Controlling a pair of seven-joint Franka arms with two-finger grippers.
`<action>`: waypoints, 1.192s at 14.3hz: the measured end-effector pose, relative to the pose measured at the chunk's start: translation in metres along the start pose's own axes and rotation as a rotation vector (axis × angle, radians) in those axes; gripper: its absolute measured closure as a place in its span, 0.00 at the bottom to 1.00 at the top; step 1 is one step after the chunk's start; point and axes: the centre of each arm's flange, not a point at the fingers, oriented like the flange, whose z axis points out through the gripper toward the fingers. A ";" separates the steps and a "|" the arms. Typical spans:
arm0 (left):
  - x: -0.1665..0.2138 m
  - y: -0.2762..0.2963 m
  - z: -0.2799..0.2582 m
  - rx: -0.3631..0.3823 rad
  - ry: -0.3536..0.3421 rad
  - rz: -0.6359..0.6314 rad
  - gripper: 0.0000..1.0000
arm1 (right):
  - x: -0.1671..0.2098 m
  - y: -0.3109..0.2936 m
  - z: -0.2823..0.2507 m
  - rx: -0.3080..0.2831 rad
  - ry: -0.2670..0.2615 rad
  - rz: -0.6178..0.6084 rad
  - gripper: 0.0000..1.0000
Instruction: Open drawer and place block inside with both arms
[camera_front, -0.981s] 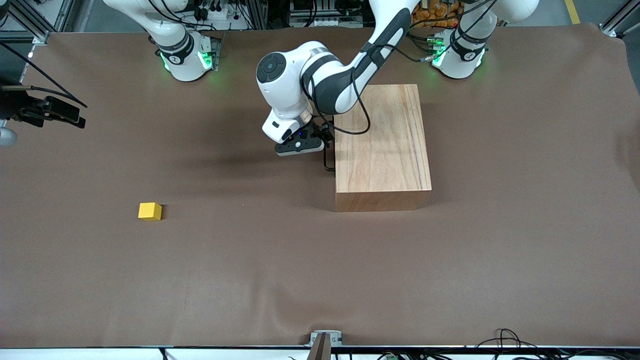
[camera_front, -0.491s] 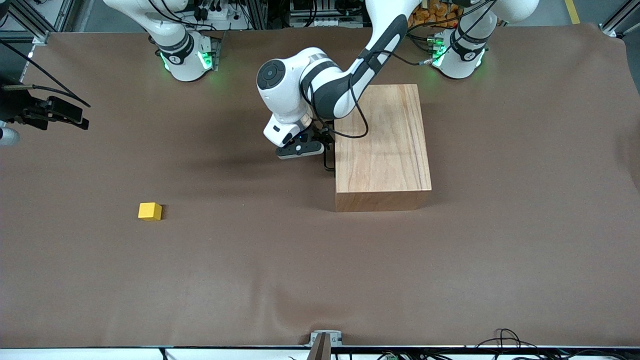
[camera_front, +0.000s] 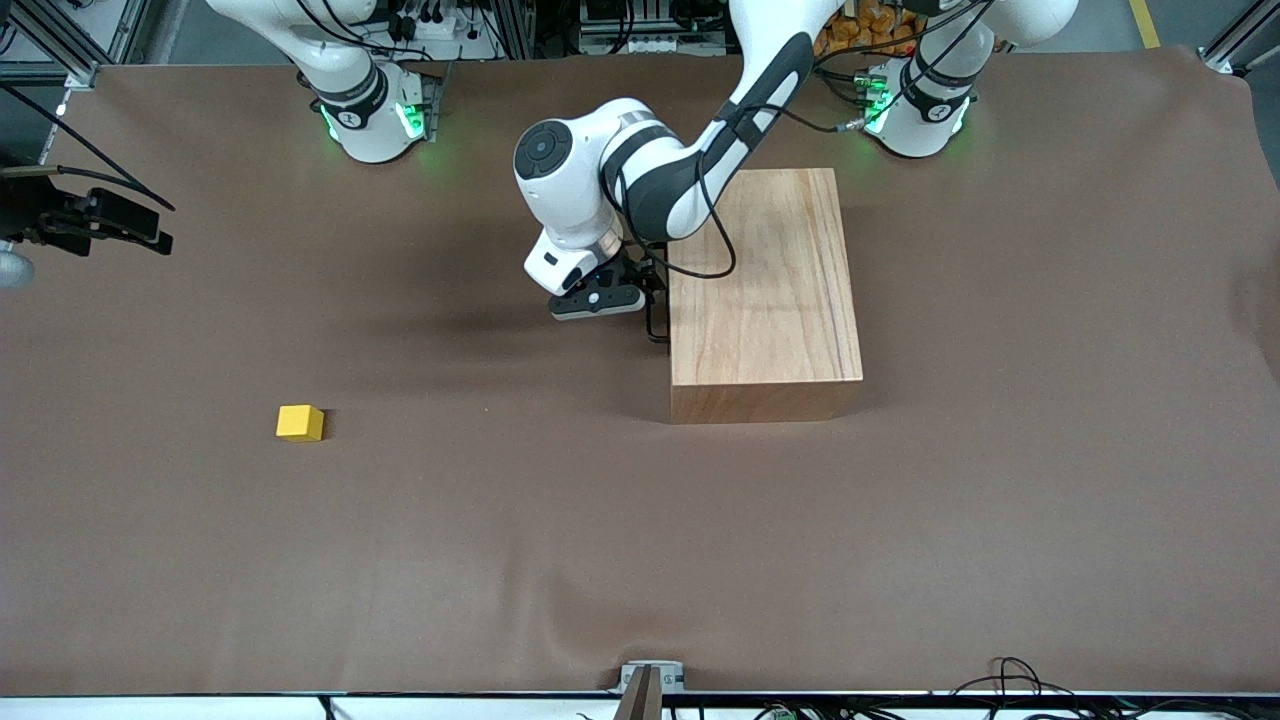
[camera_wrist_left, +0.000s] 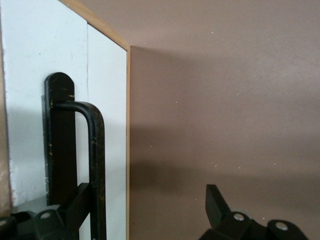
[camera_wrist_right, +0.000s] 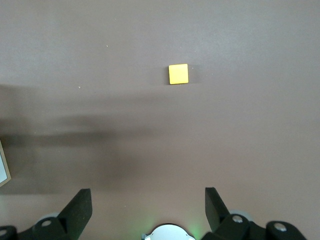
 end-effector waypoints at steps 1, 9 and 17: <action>0.000 0.001 0.001 -0.006 0.003 0.000 0.00 | 0.000 0.000 0.000 0.000 0.000 0.000 0.00; 0.000 0.015 0.002 -0.084 0.043 0.011 0.00 | 0.000 -0.001 0.000 0.001 -0.003 -0.004 0.00; -0.012 0.028 -0.003 -0.132 0.052 0.033 0.00 | -0.005 -0.004 0.004 0.014 -0.045 -0.009 0.00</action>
